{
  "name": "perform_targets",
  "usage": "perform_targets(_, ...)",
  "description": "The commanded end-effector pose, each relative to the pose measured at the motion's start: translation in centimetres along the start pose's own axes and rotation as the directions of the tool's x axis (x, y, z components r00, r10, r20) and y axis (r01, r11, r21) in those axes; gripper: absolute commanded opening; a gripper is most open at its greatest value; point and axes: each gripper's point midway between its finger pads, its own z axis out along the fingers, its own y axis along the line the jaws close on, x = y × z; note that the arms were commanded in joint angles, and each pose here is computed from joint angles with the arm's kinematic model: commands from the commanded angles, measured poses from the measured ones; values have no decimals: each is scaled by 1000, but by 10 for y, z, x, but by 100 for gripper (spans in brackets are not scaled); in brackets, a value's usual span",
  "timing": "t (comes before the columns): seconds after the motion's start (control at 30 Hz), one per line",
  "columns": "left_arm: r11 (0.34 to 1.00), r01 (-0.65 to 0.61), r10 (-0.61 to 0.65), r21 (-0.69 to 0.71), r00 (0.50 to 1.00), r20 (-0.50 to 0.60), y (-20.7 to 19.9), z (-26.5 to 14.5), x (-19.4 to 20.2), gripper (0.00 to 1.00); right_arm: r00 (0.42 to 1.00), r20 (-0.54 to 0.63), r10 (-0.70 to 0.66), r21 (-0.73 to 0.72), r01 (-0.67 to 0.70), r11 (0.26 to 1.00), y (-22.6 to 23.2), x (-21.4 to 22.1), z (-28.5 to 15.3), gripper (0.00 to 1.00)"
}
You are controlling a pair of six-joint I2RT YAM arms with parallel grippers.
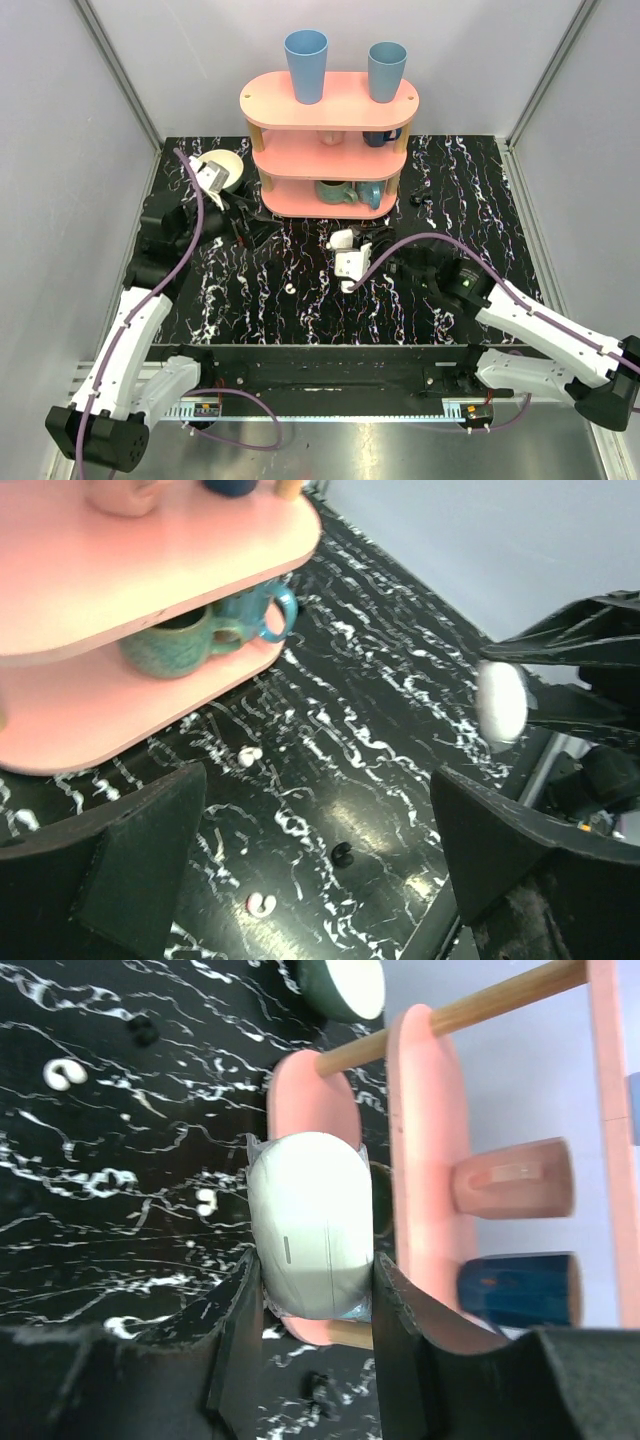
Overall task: Insert the wireless bluetooth earbuds into the charging case
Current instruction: Pass from the right arm to the left
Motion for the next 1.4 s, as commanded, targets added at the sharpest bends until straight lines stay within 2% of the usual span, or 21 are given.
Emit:
perform_targets(0.0, 987, -40, 36, 157, 999, 24, -39, 1, -24, 99, 987, -36, -158, 192, 162, 968, -48, -14, -9, 0)
perform_targets(0.17, 978, -18, 19, 206, 1000, -4, -57, 14, -11, 99, 983, -41, -177, 219, 181, 959, -55, -17, -8, 0)
perform_targets(0.3, 967, -25, 27, 254, 1000, -3, -78, 26, -4, 99, 991, -8, -130, 223, 129, 966, -54, -22, -7, 0)
perform_targets(0.4, 963, -6, -2, 269, 1000, 31, -86, 30, -6, 99, 996, 24, -86, 235, 78, 969, -55, -27, -8, 0)
perform_targets(0.43, 959, -26, 3, 284, 997, 80, -89, 32, -15, 99, 997, 34, -76, 237, 65, 969, -55, -28, -9, 0)
perform_targets(0.57, 956, 33, -69, 292, 991, 111, -90, 38, -7, 99, 996, 88, -21, 247, -1, 969, -56, -36, -11, 0)
perform_targets(0.77, 950, 53, -114, 308, 976, 184, -95, 44, -7, 99, 983, 166, 75, 244, -114, 963, -57, -48, -14, 0)
perform_targets(0.9, 945, 54, -139, 322, 958, 249, -98, 45, -16, 98, 976, 200, 83, 226, -128, 966, -55, -54, -11, 0)
perform_targets(1.37, 916, 105, -188, 386, 965, 185, -116, 66, -13, 85, 985, 166, 57, 218, -93, 971, -49, -49, -10, 0)
